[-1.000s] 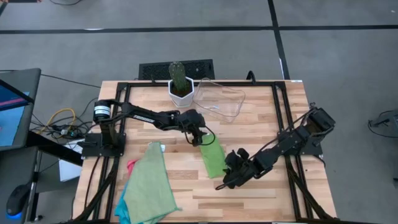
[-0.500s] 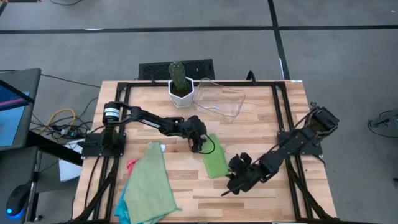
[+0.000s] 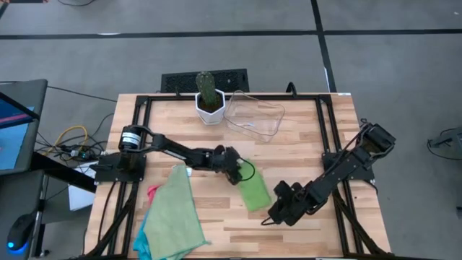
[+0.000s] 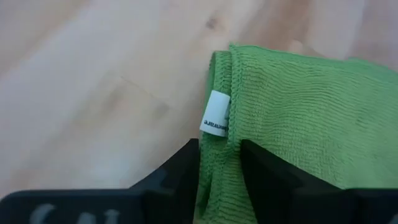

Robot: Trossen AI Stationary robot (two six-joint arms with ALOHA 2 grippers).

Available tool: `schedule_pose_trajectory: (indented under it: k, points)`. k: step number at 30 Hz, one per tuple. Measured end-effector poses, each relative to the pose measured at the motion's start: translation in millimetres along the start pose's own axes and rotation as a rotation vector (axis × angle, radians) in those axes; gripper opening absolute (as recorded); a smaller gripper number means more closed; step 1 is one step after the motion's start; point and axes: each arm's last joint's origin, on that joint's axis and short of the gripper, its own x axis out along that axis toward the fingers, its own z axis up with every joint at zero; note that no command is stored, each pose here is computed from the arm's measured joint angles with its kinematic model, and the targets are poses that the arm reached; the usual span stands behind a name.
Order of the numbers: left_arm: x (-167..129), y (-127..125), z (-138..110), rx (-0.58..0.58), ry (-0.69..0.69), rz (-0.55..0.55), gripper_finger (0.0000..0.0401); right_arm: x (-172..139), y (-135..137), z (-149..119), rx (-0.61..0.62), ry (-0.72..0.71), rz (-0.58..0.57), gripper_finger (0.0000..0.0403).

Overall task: Fold microfiber towels
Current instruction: Fold the green towel

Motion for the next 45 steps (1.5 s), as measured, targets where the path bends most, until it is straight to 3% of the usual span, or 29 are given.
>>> schedule_pose_trajectory:
  k: [4,8,14,19,23,28,35,39,42,45]
  points:
    - [-3.8,-16.0,-10.4,-0.053,0.000,-0.032,0.0106,-3.6,1.9,-1.2,-0.021,0.098,0.037,0.0169]
    - [-8.2,-32.4,-19.2,-0.146,-0.033,-0.067,0.0105,-6.1,4.3,-5.4,-0.006,0.101,0.061,0.0173]
    - [-17.1,-60.3,-36.1,-0.145,-0.043,-0.170,0.0105,-10.2,-1.8,-21.0,0.011,0.128,-0.005,0.0164]
    - [-20.8,-68.5,-43.7,-0.163,-0.053,-0.171,0.0105,-12.1,-1.9,-26.3,0.013,0.078,-0.005,0.0156]
    - [-23.7,-69.5,-42.3,-0.154,-0.042,-0.189,0.0105,-10.0,-7.6,-16.3,0.000,-0.020,-0.067,0.0151]
    - [-34.5,-68.2,-31.9,-0.128,-0.040,-0.221,0.0105,-5.0,-15.8,-1.8,-0.021,-0.043,-0.136,0.0146]
    - [-51.5,-64.0,-18.5,-0.063,-0.069,-0.195,0.0105,-6.4,-34.9,37.7,-0.147,-0.185,-0.310,0.0145]
    - [-58.7,-56.9,-11.7,-0.042,-0.059,-0.158,0.0105,-27.7,-36.7,51.1,-0.118,-0.129,-0.220,0.0146]
    - [-61.0,-50.0,-10.8,0.002,-0.010,-0.134,0.0105,-51.4,-36.2,44.9,-0.089,0.016,-0.091,0.0144]
    - [-61.2,-45.3,-5.0,0.024,0.027,-0.181,0.0105,-75.6,-43.2,37.5,-0.023,0.171,-0.020,0.0137]
